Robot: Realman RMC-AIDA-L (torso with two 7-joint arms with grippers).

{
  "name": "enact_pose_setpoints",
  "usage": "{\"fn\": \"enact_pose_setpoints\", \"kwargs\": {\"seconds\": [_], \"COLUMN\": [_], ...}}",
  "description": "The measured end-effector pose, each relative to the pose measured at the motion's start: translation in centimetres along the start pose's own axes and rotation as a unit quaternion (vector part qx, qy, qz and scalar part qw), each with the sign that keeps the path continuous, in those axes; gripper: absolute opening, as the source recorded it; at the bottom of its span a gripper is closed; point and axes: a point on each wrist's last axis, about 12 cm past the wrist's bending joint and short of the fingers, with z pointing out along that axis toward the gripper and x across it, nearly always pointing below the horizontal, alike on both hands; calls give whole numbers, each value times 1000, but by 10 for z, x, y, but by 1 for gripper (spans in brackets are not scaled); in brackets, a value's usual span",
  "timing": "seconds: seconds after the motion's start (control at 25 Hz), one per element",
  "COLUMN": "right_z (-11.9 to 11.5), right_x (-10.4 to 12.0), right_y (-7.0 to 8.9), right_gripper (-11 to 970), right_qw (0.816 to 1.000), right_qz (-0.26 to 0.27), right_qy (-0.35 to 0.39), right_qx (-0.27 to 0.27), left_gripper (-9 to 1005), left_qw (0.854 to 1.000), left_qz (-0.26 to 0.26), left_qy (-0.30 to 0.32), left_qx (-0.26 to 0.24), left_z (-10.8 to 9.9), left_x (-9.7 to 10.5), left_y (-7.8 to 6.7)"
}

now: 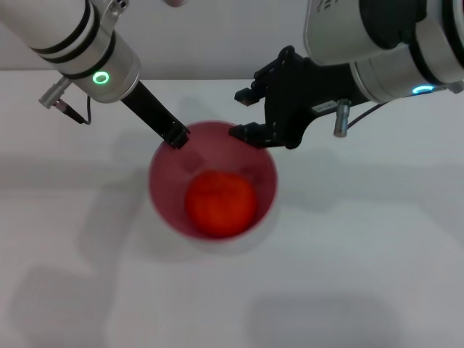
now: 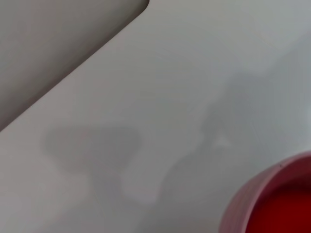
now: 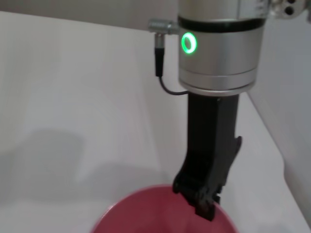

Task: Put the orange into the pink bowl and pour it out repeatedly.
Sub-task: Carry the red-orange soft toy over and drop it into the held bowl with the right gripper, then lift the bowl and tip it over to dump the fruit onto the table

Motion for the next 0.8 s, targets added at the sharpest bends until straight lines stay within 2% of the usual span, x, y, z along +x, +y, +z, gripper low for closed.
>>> {"fn": "enact_pose_setpoints", "kwargs": {"seconds": [0.12,0.28,0.36,0.52,0.68,0.72,0.76,0.8], "right_z": [-2,-13,-25,-47,-57,-61,-61,-63], "right_x": [2,14,28,67,111,132,132,143], "right_y": [-4,-17,-25,-35,-35,-36,-36,-36], "right_gripper": [428,438,443,444,444,444,444,443], "right_qw": [1000,995,985,946,902,877,877,863], "right_qz": [9,49,84,141,179,211,211,226], "right_qy": [-9,-52,-100,-215,-286,-315,-315,-331], "right_qx": [14,69,109,196,268,296,296,307], "left_gripper": [46,45,45,45,45,45,45,45], "left_qw": [1000,1000,999,991,979,975,972,968], "left_qz": [1,6,21,80,134,145,153,164], "left_qy": [0,-16,-34,-79,-112,-120,-124,-129], "left_qx": [0,-14,-32,-77,-108,-118,-125,-138], "left_z": [1,1,2,7,12,12,13,14], "left_x": [2,-1,-4,-15,-20,-20,-20,-19], "left_y": [0,2,1,-13,-29,-31,-32,-33]}}
